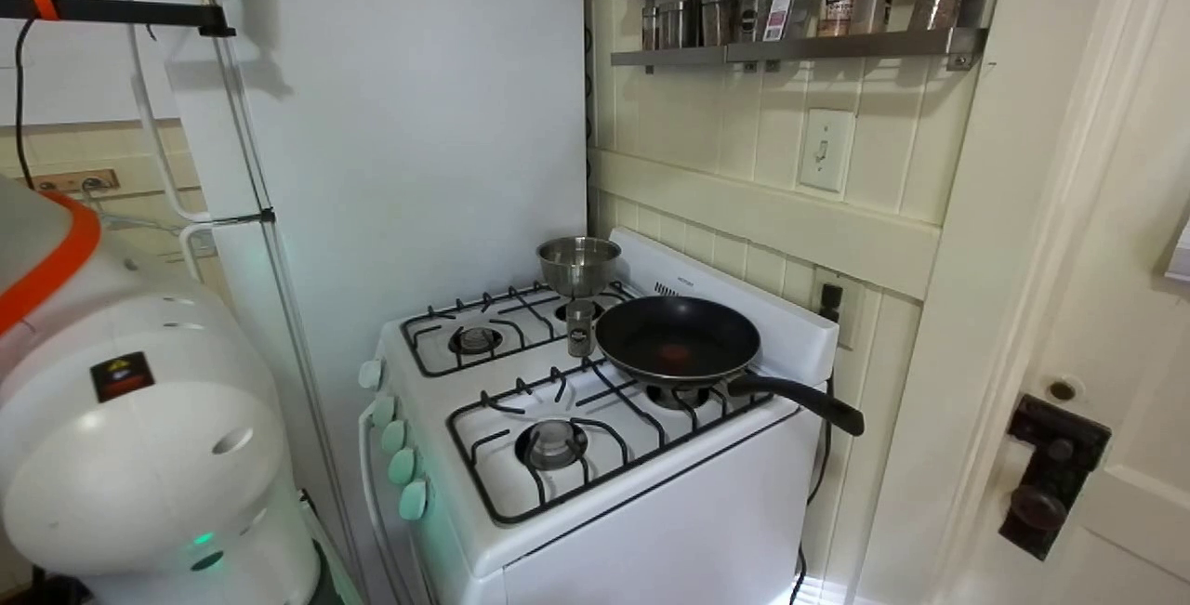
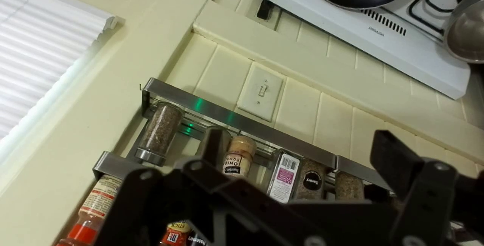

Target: Pick up the spice bottle on the far right of the top right shelf and place it in the center of the stove

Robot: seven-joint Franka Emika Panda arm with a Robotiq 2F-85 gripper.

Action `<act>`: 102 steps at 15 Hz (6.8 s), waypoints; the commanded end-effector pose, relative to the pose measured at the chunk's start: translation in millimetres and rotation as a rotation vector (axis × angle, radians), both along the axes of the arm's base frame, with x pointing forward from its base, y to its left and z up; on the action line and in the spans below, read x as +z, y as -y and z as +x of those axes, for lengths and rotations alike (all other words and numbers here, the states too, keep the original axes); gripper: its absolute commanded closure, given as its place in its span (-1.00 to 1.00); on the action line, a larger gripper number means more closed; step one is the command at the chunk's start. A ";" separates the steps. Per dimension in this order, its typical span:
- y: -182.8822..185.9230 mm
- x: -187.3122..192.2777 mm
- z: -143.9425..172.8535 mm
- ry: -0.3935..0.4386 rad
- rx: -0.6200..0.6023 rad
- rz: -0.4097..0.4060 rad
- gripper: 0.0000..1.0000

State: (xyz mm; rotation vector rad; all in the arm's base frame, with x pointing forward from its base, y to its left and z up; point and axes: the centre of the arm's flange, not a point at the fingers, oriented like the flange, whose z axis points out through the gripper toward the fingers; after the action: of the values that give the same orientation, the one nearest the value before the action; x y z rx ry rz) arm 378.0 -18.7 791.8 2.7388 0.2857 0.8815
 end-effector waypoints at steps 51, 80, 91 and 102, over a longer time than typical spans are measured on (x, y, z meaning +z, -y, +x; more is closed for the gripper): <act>33.9 116.7 83.3 0.632 -0.184 0.156 -1.00; 58.6 99.0 141.9 0.751 -0.177 0.239 -0.49; 64.6 92.7 153.4 0.816 -0.172 0.253 -0.54; 67.8 85.5 159.7 0.838 -0.173 0.292 -0.60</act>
State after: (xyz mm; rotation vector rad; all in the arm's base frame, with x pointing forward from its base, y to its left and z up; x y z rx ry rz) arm 532.3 -83.2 876.3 2.3030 -0.2506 1.9639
